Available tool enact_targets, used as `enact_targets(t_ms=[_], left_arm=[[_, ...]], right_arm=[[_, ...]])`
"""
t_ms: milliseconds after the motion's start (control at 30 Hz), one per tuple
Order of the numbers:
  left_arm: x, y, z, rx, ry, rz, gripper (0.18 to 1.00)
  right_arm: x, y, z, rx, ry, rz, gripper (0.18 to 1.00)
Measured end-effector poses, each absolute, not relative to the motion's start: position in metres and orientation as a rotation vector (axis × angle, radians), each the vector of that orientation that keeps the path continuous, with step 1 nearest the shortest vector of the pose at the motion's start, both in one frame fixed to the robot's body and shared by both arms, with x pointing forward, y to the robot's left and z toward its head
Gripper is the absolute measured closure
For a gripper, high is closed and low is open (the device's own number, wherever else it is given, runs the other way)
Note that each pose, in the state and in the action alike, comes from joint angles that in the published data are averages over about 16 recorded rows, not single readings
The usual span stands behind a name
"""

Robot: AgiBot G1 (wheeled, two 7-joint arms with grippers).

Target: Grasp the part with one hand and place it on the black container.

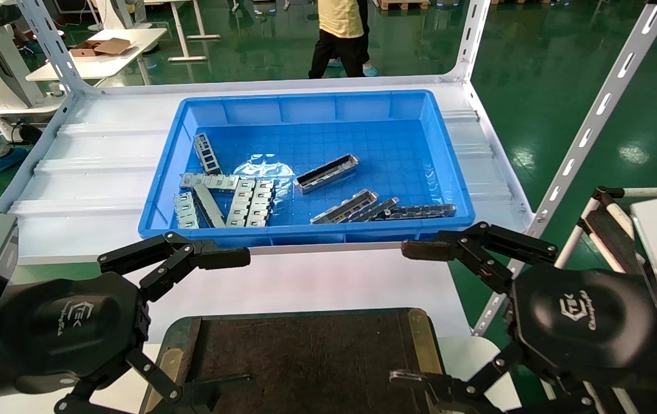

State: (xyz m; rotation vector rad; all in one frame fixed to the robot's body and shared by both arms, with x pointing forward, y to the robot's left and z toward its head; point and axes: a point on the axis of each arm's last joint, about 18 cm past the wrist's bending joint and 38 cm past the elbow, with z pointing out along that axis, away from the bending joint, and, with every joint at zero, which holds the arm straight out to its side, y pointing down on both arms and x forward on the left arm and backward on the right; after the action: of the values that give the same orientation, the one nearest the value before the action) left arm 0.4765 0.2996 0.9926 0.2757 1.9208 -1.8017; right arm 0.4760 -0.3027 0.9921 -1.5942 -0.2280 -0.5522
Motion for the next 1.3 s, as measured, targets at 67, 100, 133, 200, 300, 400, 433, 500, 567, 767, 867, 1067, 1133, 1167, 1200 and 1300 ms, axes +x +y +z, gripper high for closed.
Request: enact_targets(t_ms=[67, 100, 133, 200, 300, 400, 433, 500, 567, 767, 867, 1067, 1133, 1167, 1200, 1300], left_arm=[[0.477, 0.3, 0.993, 0.276, 1.921, -1.802, 0.184], [0.477, 0.3, 0.993, 0.276, 1.921, -1.802, 0.184], [0.477, 0.3, 0.993, 0.275, 1.921, -1.802, 0.184], [0.477, 0.3, 0.993, 0.275, 1.92, -1.801, 0.184], [0.477, 0.3, 0.993, 0.274, 1.916, -1.799, 0.184], [0.478, 0.3, 0.994, 0.274, 1.912, -1.798, 0.184], [0.479, 0.299, 0.994, 0.274, 1.91, -1.797, 0.184], [0.48, 0.299, 0.995, 0.273, 1.906, -1.794, 0.184], [0.482, 0.299, 0.996, 0.27, 1.9, -1.787, 0.184], [0.493, 0.296, 1.0, 0.254, 1.875, -1.759, 0.184], [0.501, 0.293, 1.003, 0.239, 1.858, -1.742, 0.184], [0.523, 0.286, 1.01, 0.195, 1.821, -1.702, 0.184], [0.531, 0.283, 1.013, 0.178, 1.81, -1.693, 0.184], [0.535, 0.282, 1.014, 0.169, 1.805, -1.688, 0.184], [0.54, 0.28, 1.016, 0.159, 1.8, -1.682, 0.184], [0.555, 0.275, 1.019, 0.126, 1.786, -1.668, 0.184]], right_arm=[[0.476, -0.303, 0.992, -1.594, -0.228, -0.552, 0.178], [0.476, -0.303, 0.992, -1.594, -0.228, -0.552, 0.178], [0.476, -0.303, 0.992, -1.594, -0.228, -0.552, 0.178], [0.476, -0.303, 0.992, -1.594, -0.228, -0.552, 0.178], [0.476, -0.303, 0.992, -1.594, -0.228, -0.552, 0.178], [0.476, -0.303, 0.992, -1.594, -0.228, -0.552, 0.178], [0.476, -0.303, 0.992, -1.594, -0.228, -0.552, 0.178], [0.476, -0.303, 0.992, -1.594, -0.228, -0.552, 0.178], [0.476, -0.303, 0.992, -1.594, -0.228, -0.552, 0.178], [0.476, -0.303, 0.992, -1.594, -0.228, -0.552, 0.178], [0.476, -0.303, 0.992, -1.594, -0.228, -0.552, 0.178], [0.476, -0.303, 0.992, -1.594, -0.228, -0.552, 0.178], [0.476, -0.303, 0.992, -1.594, -0.228, -0.552, 0.178], [0.476, -0.303, 0.992, -1.594, -0.228, -0.552, 0.178], [0.476, -0.303, 0.992, -1.594, -0.228, -0.552, 0.178], [0.476, -0.303, 0.992, -1.594, -0.228, -0.552, 0.178]])
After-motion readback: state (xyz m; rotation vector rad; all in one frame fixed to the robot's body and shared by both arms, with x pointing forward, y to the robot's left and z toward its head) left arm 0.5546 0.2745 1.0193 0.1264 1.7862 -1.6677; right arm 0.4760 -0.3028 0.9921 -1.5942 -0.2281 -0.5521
